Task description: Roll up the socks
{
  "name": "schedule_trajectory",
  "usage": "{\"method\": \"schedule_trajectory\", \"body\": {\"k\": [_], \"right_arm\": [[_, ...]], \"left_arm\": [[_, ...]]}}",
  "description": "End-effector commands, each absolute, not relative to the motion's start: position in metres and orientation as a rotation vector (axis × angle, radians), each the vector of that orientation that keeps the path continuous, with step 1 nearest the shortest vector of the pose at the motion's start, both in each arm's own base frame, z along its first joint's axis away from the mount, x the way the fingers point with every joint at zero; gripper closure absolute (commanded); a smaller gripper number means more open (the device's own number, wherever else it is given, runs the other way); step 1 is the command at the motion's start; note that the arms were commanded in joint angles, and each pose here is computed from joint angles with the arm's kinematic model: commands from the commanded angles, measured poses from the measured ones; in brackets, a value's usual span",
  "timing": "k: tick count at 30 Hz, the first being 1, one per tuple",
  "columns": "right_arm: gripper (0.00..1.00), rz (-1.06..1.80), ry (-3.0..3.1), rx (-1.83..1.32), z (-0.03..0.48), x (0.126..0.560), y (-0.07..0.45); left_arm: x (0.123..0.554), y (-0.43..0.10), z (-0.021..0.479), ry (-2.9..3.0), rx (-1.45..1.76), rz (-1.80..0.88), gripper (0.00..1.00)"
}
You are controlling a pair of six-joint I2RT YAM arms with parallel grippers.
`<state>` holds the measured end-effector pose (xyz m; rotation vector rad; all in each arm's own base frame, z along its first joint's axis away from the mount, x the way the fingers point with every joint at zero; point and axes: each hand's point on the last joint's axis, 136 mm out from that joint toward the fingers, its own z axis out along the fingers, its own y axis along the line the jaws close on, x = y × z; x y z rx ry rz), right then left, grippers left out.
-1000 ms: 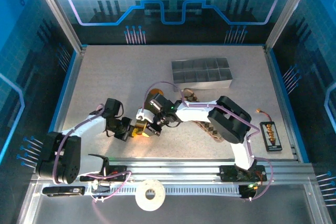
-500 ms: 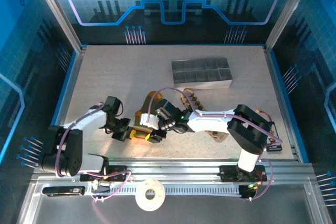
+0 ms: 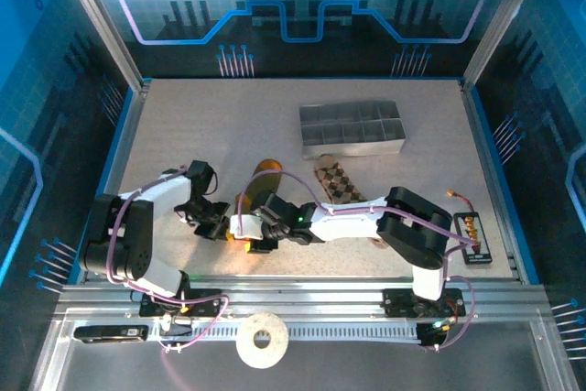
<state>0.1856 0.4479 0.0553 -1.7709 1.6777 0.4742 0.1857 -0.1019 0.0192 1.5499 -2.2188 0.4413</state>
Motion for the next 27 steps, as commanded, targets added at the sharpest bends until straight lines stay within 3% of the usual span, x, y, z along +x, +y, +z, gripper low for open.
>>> {"method": "schedule_trajectory", "body": {"k": [1, 8, 15, 18, 22, 24, 27], "right_arm": [[0.53, 0.499, 1.733, -1.772, 0.047, 0.183, 0.453], [0.67, 0.47, 1.86, -1.735, 0.029, 0.194, 0.445], [0.99, 0.577, 1.948, -1.633, 0.038, 0.204, 0.441], [1.0, 0.68, 2.012, -1.601, 0.038, 0.201, 0.436], [1.0, 0.884, 2.158, -1.531, 0.029, 0.194, 0.424], [1.0, 0.962, 2.225, -1.493, 0.023, 0.192, 0.418], [1.0, 1.056, 2.327, -1.435, 0.012, 0.19, 0.41]], "left_arm": [[0.18, -0.092, 0.015, -2.234, 1.555, 0.341, 1.0], [0.186, -0.093, 0.02, -2.253, 1.552, 0.366, 1.0], [0.195, -0.095, 0.029, -2.282, 1.542, 0.413, 1.0], [0.202, -0.093, 0.041, -2.331, 1.546, 0.435, 0.8], [0.208, -0.087, 0.064, -2.419, 1.566, 0.471, 0.38], [0.207, -0.084, 0.073, -2.457, 1.571, 0.486, 0.33], [0.203, -0.084, 0.079, -2.492, 1.555, 0.534, 0.36]]}}
